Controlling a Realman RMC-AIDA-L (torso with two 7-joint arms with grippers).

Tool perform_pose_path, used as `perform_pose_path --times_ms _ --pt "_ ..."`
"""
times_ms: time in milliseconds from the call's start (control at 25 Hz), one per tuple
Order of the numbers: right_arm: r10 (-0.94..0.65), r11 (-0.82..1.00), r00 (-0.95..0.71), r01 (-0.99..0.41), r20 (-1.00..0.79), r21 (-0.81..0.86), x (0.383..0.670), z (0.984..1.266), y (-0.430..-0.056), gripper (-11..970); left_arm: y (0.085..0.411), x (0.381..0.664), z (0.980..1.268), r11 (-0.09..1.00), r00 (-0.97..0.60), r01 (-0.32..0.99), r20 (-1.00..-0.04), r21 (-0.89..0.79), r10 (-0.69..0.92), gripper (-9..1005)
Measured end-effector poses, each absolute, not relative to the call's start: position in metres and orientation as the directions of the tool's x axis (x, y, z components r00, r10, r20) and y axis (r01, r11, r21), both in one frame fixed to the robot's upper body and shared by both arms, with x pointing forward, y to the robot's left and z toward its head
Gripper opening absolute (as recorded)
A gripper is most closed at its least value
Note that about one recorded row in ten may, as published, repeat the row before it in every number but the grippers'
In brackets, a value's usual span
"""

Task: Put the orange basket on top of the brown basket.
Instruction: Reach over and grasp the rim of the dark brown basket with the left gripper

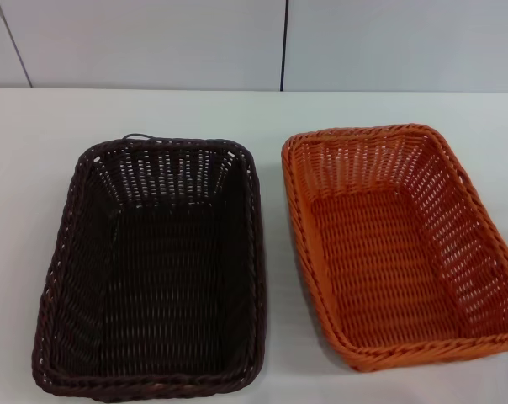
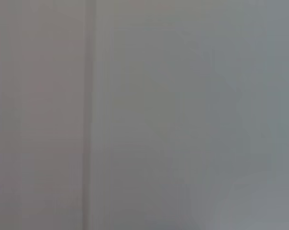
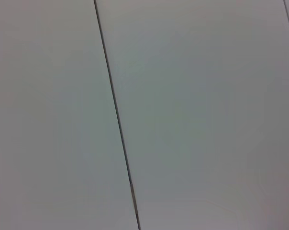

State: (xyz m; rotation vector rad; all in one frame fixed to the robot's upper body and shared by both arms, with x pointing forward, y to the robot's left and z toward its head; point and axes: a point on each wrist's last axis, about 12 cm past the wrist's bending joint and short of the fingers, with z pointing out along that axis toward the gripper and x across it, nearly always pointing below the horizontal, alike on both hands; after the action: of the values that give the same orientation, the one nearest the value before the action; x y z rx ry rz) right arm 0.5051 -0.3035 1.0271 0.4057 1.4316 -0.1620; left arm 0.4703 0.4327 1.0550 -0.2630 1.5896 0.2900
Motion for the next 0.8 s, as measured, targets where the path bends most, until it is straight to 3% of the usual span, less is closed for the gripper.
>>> perform_pose_path --times_ms 120,160,320,360,560,600,800 --pt "0.134 0.921 0.137 0.349 -0.981 0.174 0.505 1.026 -0.304 826 0.433 0.475 1.065 0.950 -0.088 -0.311 -0.996 0.038 0.011 767" --pt "0.134 0.921 0.136 0.349 -0.982 0.174 0.505 1.026 -0.304 826 0.424 0.486 1.096 0.966 -0.162 -0.252 -0.987 0.057 0.016 762" --pt "0.134 0.921 0.131 0.349 -0.982 0.173 0.505 1.026 -0.304 826 0.419 0.489 1.104 0.970 -0.192 -0.233 -0.981 0.065 0.020 740" --pt "0.135 0.921 0.130 0.348 -0.982 0.173 0.505 1.025 -0.304 826 0.401 0.497 1.130 0.979 -0.293 -0.177 -0.955 0.104 0.048 734" --pt "0.137 0.924 0.123 0.342 -0.983 0.172 0.506 1.025 -0.303 826 0.393 0.502 1.143 0.980 -0.344 -0.158 -0.937 0.119 0.058 707" --pt "0.137 0.925 0.123 0.340 -0.983 0.171 0.506 1.025 -0.302 826 0.374 0.513 1.168 0.984 -0.468 -0.103 -0.880 0.148 0.084 701" --pt "0.134 0.926 0.119 0.338 -0.984 0.167 0.506 1.024 -0.303 826 0.364 0.520 1.177 0.986 -0.512 -0.058 -0.852 0.158 0.107 674"
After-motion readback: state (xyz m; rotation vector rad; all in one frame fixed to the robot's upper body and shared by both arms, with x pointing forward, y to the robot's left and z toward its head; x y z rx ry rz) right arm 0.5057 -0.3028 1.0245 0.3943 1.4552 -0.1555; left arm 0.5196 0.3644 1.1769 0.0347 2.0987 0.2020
